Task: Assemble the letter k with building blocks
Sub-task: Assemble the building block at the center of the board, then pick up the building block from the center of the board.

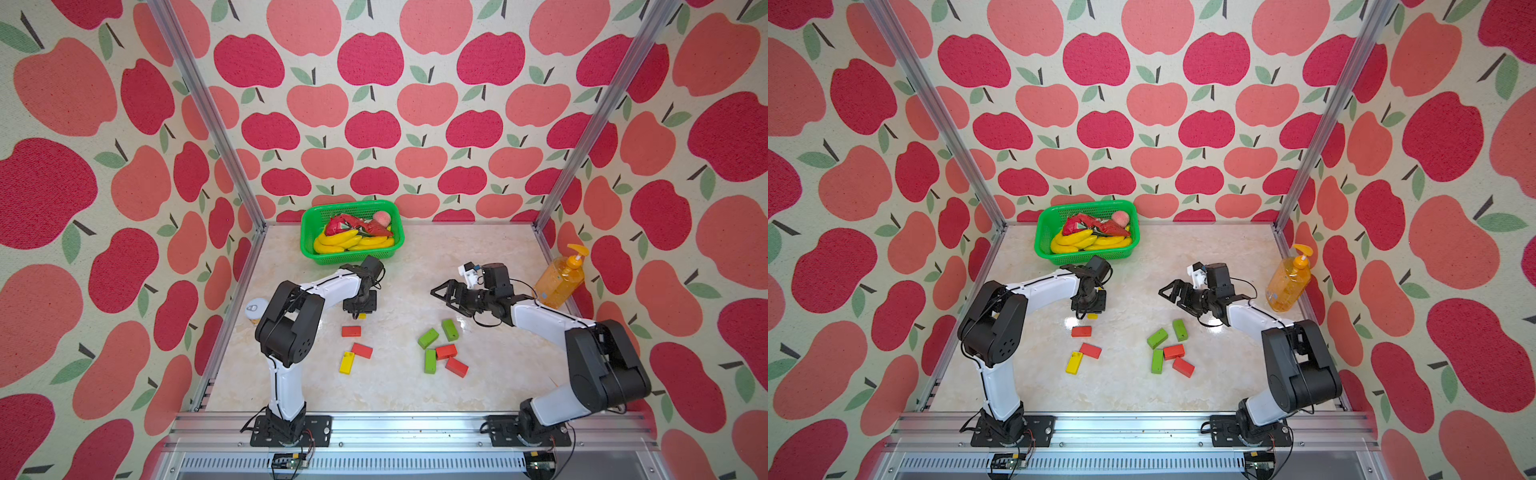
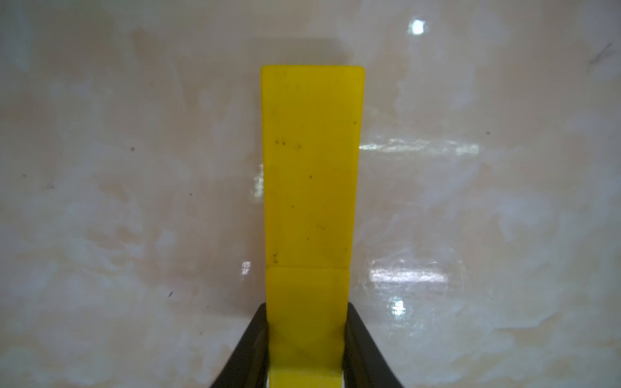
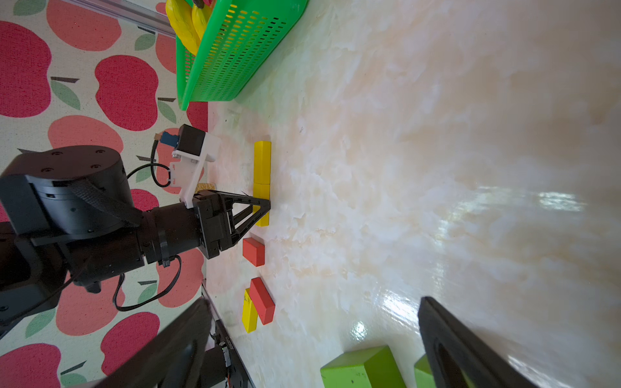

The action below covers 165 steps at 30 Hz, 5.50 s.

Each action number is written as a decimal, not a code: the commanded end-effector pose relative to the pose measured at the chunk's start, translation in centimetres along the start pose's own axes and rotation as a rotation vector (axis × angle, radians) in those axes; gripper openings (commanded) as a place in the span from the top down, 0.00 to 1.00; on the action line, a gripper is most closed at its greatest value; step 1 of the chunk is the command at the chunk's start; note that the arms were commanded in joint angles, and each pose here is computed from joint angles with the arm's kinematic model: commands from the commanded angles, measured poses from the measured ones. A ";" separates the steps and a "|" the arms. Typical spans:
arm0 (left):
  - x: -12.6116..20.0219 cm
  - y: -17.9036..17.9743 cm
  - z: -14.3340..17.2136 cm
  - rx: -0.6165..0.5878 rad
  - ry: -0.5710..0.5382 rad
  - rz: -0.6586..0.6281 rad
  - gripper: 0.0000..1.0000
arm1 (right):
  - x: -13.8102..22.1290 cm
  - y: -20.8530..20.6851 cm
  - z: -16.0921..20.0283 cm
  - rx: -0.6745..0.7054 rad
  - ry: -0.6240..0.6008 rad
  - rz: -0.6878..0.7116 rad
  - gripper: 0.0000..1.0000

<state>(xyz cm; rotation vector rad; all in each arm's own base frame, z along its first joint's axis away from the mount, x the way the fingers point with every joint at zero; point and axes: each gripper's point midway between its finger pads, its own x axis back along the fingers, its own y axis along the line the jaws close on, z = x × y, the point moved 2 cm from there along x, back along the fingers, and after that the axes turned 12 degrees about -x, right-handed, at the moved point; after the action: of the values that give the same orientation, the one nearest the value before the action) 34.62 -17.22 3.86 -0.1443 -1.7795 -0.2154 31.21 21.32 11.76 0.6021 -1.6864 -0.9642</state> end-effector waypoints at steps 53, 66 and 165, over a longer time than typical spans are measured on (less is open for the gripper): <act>5.5 -0.1 3.1 -0.111 -0.085 -0.042 0.31 | -0.3 -0.4 -0.5 -0.001 -0.005 0.004 0.01; 6.0 0.9 10.5 -0.066 0.049 -0.102 0.35 | -0.1 0.1 -0.4 -0.003 -0.002 -0.014 0.01; 2.5 1.5 9.9 -0.602 0.165 0.054 0.66 | -0.9 -0.9 -0.5 -0.014 0.011 0.017 0.01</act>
<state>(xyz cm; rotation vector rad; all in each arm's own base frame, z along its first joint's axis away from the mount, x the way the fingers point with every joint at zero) 25.12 -13.37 4.13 -0.5808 -1.5253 -0.7369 31.37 21.38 10.03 0.5708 -1.6570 -0.9576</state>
